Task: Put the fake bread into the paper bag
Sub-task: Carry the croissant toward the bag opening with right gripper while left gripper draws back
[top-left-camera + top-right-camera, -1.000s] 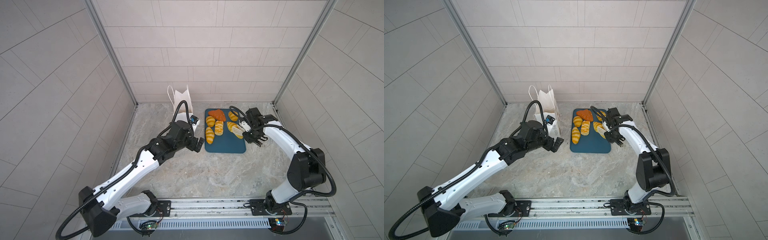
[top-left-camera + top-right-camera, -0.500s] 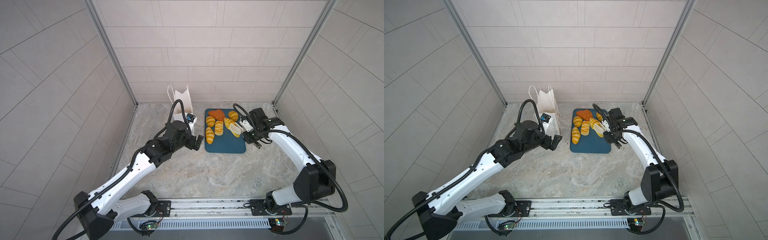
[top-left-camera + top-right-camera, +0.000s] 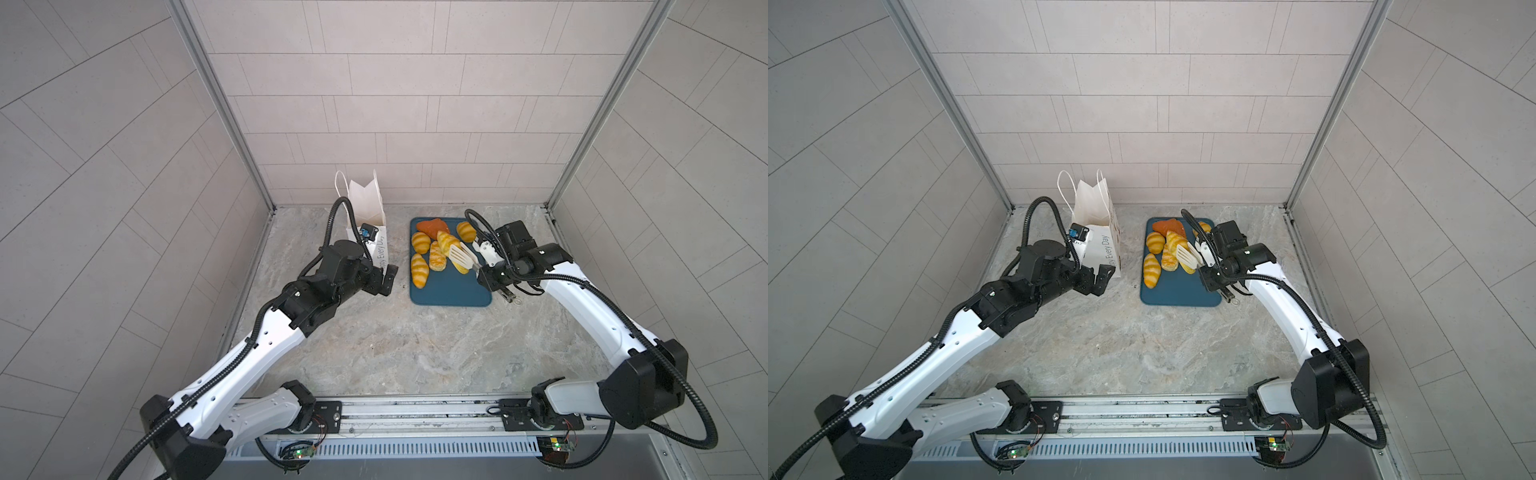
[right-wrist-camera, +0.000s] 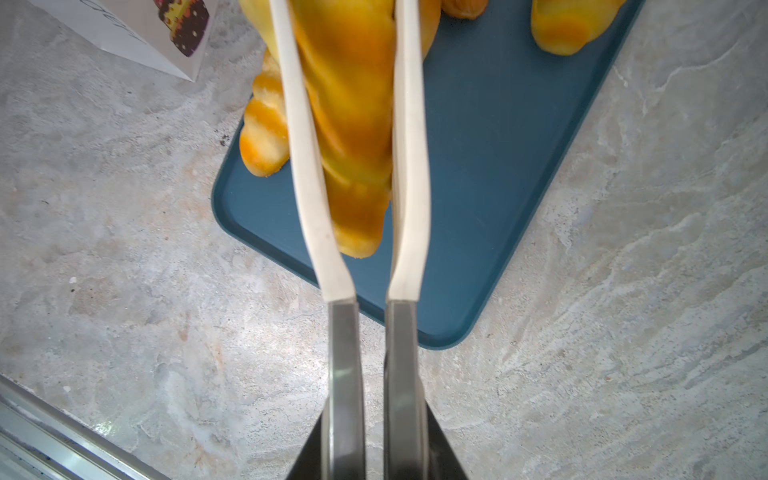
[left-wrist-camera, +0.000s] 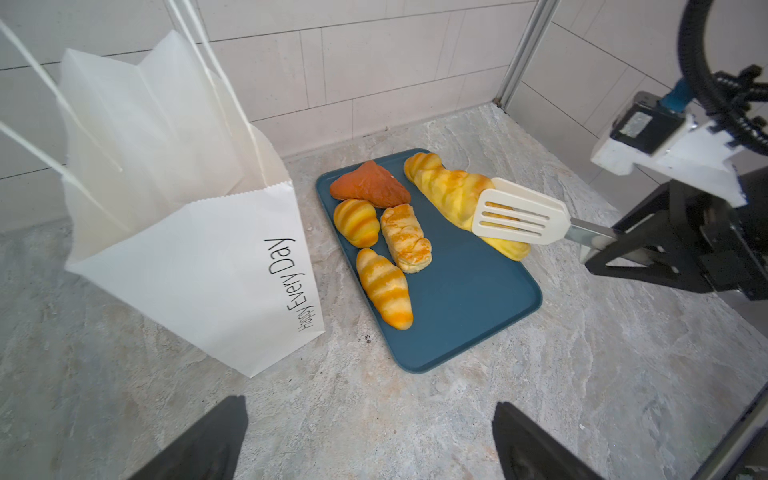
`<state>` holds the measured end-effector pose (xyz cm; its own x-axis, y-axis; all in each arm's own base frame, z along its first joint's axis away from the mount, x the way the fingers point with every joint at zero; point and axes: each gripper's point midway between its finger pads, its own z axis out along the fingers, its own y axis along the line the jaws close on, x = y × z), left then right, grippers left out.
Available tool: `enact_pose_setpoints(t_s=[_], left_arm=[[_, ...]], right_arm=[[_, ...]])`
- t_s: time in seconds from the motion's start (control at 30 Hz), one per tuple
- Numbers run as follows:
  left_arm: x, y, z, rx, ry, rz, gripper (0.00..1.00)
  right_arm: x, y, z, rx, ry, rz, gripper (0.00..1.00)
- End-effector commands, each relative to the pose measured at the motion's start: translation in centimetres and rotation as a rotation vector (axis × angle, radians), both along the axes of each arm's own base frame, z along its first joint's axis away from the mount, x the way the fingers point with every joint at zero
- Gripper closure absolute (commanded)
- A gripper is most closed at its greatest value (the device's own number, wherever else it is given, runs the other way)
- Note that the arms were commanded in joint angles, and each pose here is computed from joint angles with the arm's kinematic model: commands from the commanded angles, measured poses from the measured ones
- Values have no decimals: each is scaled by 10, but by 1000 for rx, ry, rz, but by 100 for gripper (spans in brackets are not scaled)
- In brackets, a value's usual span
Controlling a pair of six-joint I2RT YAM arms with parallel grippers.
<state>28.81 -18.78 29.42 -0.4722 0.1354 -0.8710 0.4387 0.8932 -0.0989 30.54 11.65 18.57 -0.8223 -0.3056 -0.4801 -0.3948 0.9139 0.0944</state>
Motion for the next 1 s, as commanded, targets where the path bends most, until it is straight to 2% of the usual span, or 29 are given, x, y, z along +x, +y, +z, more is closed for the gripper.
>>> enact_pose_setpoints(t_s=[0.0, 0.4, 0.7, 0.97], left_arm=[[-2, 16, 14, -54, -24, 39, 0], [0, 57, 21, -71, -32, 152, 0], [-1, 82, 19, -114, -19, 211, 0], [-3, 88, 18, -117, -11, 229, 0]], right_arm=[[2, 19, 26, 69, -88, 29, 72], [-2, 84, 77, 176, -211, 156, 71], [-9, 127, 109, 307, -244, 235, 69], [-14, 165, 131, 383, -250, 317, 68]])
